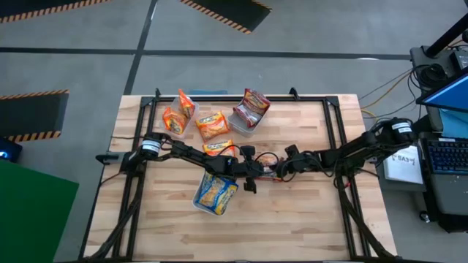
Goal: Sort Maruchan noodles
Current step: Put the red noodle pack into the gray bin
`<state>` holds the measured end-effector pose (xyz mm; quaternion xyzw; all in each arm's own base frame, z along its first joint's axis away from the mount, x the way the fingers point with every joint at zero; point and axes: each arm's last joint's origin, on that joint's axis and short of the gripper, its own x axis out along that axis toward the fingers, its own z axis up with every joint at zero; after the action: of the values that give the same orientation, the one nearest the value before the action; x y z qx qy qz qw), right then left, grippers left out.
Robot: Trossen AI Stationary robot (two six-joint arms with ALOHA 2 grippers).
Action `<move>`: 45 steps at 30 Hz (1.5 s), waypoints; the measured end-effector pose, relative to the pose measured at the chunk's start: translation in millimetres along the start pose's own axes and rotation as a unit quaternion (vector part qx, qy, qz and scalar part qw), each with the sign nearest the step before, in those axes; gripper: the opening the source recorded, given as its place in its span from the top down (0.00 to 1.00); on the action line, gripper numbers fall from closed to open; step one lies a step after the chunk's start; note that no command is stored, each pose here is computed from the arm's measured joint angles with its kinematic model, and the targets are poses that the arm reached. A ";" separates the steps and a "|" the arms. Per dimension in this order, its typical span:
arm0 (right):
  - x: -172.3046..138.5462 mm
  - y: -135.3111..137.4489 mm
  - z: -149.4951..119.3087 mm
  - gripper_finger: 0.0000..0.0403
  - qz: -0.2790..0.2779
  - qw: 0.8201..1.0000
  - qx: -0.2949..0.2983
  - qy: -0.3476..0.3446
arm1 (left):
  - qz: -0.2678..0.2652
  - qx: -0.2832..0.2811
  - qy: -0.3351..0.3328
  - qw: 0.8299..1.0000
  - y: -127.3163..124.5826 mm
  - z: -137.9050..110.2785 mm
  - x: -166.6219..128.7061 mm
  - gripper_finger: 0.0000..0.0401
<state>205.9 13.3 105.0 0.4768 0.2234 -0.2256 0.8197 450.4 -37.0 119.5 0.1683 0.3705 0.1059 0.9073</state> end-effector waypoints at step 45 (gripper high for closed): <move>-49.7 108.5 141.0 0.95 -0.085 0.923 -0.305 -0.218 | 0.064 -0.087 -0.251 0.962 96.1 -35.9 -260.7 1.00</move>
<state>250.7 -55.2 270.6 0.1222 0.1367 -0.3135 0.9317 235.2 -23.0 298.4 0.1334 0.1083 0.1500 0.9736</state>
